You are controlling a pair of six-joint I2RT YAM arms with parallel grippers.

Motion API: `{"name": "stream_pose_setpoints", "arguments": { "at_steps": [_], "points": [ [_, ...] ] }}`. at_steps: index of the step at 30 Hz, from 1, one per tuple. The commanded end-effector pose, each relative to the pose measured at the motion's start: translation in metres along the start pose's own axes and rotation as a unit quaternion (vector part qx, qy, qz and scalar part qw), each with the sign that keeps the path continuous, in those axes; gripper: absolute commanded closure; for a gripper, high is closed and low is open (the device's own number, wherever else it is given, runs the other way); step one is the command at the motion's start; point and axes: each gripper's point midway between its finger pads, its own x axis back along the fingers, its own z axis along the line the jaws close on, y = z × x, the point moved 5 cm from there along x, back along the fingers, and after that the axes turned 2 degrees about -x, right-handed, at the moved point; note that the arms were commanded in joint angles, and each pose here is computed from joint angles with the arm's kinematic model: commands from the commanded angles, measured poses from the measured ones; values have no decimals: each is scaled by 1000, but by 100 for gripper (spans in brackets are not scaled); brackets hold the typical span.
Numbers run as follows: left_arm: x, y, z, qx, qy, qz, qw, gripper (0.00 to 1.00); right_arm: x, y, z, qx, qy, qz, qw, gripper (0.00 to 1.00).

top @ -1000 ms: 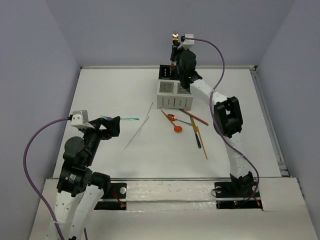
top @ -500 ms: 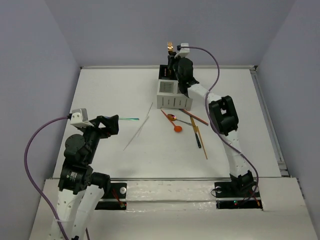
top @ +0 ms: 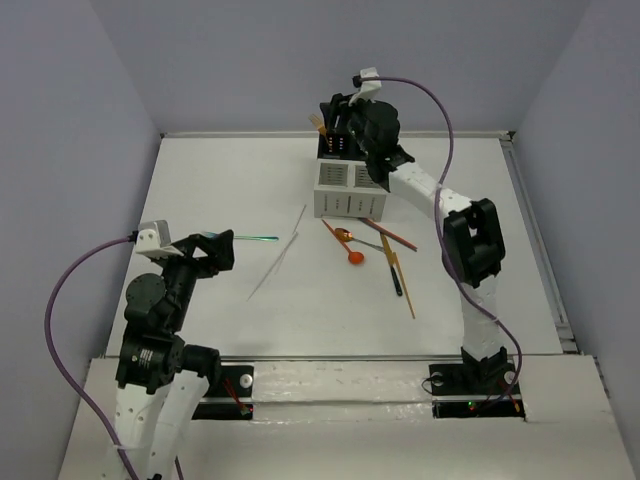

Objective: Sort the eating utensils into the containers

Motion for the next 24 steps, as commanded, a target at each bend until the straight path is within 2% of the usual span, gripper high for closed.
{"name": "stream_pose_setpoints", "arguments": {
  "at_steps": [1,2,5,8,9,11,13,16,17,19,20,22,23,24],
  "points": [
    [4,19,-6,0,-13,-44,999,1,34,20,73,-5,130,41,991,43],
    [4,19,-5,1,-13,-45,999,1,43,6,93,-10,154,81,985,41],
    [4,19,-6,2,-14,-45,999,1,61,-25,141,-14,210,142,967,34],
    [4,19,-6,2,-14,-45,999,1,69,-46,173,-4,240,173,955,30],
    [5,20,-6,3,-14,-45,999,1,76,-70,188,-4,256,210,944,29],
    [5,20,-6,3,-14,-47,999,1,77,-79,203,-9,271,234,933,28],
    [7,21,-6,5,-14,-49,999,1,81,-108,218,-24,291,275,916,27],
    [10,23,-5,7,-10,-55,998,1,77,-119,228,-31,302,291,907,24],
    [10,24,-6,7,-10,-56,998,1,78,-141,231,-30,300,310,902,22],
    [9,24,-6,7,-13,-56,998,1,72,-147,231,-26,292,320,901,20],
    [9,24,-7,7,-15,-56,998,1,75,-172,232,-21,289,343,894,20],
    [10,23,-7,6,-18,-55,998,1,71,-183,235,-7,286,344,894,19],
    [11,24,-9,6,-24,-56,998,1,75,-208,237,-1,284,362,888,18],
    [11,24,-9,7,-23,-57,998,1,70,-207,236,3,276,360,891,18]
  ]
}}
